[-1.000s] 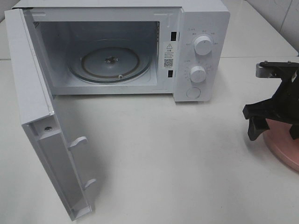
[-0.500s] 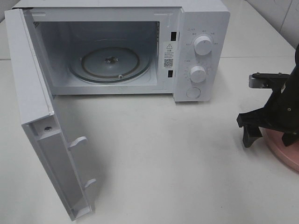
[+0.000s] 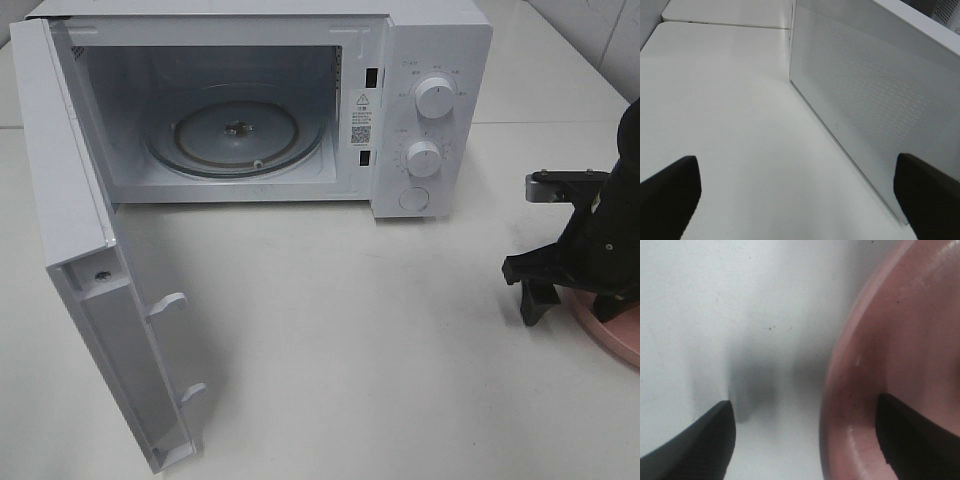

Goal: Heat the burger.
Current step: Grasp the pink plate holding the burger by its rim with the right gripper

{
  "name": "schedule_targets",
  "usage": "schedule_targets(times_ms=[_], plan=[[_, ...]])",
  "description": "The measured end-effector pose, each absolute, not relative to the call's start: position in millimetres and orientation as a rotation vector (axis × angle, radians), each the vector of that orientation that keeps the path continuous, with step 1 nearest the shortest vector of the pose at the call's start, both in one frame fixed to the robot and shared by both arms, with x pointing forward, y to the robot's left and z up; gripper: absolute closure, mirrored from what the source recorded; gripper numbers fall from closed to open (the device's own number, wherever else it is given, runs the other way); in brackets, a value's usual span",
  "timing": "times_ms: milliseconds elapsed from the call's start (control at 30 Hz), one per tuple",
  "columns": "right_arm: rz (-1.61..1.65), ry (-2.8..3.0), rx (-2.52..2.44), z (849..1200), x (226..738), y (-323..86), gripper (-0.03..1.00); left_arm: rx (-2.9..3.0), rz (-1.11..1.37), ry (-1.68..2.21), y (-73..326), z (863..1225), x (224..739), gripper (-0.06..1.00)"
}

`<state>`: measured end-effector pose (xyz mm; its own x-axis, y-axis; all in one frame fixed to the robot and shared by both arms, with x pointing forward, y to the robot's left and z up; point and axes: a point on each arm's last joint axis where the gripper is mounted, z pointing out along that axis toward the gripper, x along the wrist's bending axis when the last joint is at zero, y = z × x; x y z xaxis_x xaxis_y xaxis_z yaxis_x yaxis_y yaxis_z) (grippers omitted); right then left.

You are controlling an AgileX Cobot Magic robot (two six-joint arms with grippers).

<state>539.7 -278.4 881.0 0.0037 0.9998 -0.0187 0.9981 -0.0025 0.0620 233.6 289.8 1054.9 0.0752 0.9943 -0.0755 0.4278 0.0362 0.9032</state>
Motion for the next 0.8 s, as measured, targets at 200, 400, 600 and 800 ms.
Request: schedule_targets(times_ms=[200,400,600,800], plan=[[0.046,2.18,2.176,881.0,539.9,-278.7,0.28,1.519,0.857,1.478,289.8,1054.9,233.6,-0.04],[0.034,2.184,2.174,881.0,539.3,-279.1,0.5,1.519,0.857,1.478,289.8,1054.9,233.6,-0.04],[0.02,2.179,2.174,881.3,539.5,-282.0,0.8,1.519,0.857,1.478,289.8,1054.9,233.6,-0.04],[0.028,2.185,2.14,882.9,541.8,-282.8,0.89,1.519,0.857,1.478,289.8,1054.9,233.6,-0.04]])
